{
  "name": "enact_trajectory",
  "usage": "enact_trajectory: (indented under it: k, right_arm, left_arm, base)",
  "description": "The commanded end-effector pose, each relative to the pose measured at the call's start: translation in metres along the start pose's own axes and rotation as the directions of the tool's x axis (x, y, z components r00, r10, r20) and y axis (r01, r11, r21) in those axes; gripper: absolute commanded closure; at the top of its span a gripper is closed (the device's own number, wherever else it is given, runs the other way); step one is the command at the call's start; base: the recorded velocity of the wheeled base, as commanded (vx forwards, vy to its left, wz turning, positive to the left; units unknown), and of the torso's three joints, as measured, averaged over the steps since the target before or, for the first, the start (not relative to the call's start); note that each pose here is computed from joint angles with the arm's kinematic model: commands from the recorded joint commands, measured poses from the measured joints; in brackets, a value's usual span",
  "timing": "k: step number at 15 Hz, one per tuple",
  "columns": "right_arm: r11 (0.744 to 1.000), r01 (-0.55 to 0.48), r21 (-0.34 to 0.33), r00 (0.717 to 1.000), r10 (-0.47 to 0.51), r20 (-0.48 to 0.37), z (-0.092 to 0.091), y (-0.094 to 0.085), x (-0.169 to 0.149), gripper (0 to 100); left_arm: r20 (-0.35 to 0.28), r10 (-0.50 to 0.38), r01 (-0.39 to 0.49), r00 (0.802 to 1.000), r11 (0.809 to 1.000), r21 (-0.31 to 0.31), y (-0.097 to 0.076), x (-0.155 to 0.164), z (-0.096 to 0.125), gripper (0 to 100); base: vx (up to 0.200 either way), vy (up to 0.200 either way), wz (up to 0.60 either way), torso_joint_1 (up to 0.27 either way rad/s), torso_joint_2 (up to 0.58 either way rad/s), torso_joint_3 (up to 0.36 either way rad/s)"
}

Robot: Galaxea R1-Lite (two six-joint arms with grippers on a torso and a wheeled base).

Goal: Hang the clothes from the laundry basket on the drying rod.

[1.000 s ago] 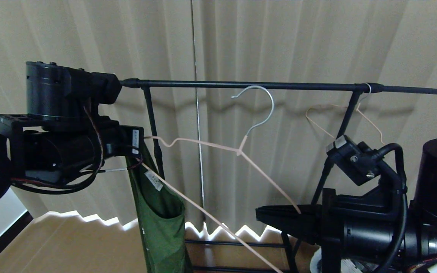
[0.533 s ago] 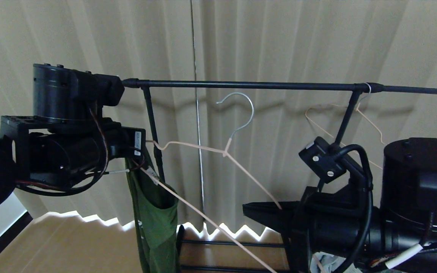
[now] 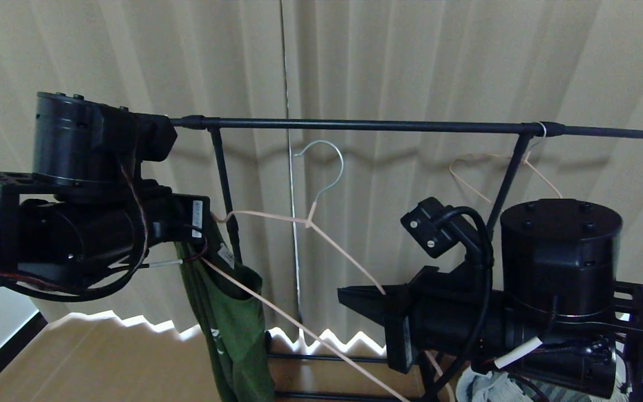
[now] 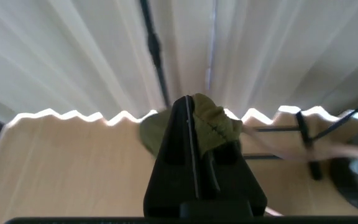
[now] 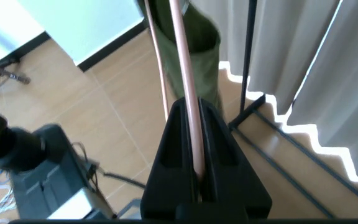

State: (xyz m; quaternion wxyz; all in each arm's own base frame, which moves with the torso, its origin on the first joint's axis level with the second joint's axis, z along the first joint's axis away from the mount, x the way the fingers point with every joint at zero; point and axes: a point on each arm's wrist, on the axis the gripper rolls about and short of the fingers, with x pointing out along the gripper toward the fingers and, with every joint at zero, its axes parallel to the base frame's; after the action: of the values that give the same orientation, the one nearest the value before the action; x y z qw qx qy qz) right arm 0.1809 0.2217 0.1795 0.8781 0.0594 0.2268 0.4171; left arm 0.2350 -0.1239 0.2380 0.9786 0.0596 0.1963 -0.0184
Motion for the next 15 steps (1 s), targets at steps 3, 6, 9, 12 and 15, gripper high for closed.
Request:
enact_trajectory:
  k: [3,6,9,12,15]
  right_arm:
    - [1.0,0.005,0.0,1.0,-0.005,-0.002,-0.002,-0.001,0.009,100]
    - [1.0,0.009,0.0,1.0,-0.009,0.004,0.0,-0.001,0.008,100]
    - [1.0,0.013,0.001,1.0,-0.013,0.01,0.0,-0.002,0.008,100]
    - [1.0,0.016,0.001,1.0,-0.016,0.012,0.001,-0.002,0.007,100]
    - [1.0,0.016,-0.002,1.0,-0.016,0.017,0.002,-0.002,0.006,100]
  left_arm:
    - [0.048,-0.084,0.084,0.995,0.996,0.0,-0.009,-0.025,0.005,100]
    - [0.069,-0.209,0.209,0.975,0.978,0.016,-0.018,-0.039,0.006,100]
    - [0.08,-0.463,0.462,0.883,0.886,0.034,-0.014,-0.057,0.008,100]
    - [0.094,-0.531,0.529,0.842,0.847,0.044,-0.017,-0.06,0.009,100]
    - [0.109,-0.544,0.542,0.832,0.839,0.053,-0.021,-0.059,0.003,100]
  base:
    - [0.0,0.0,0.0,0.0,0.0,0.0]
    - [0.0,0.0,0.0,0.0,0.0,0.0]
    - [0.0,0.0,0.0,0.0,0.0,0.0]
    - [0.0,0.0,0.0,0.0,0.0,0.0]
    - [0.0,0.0,0.0,0.0,0.0,0.0]
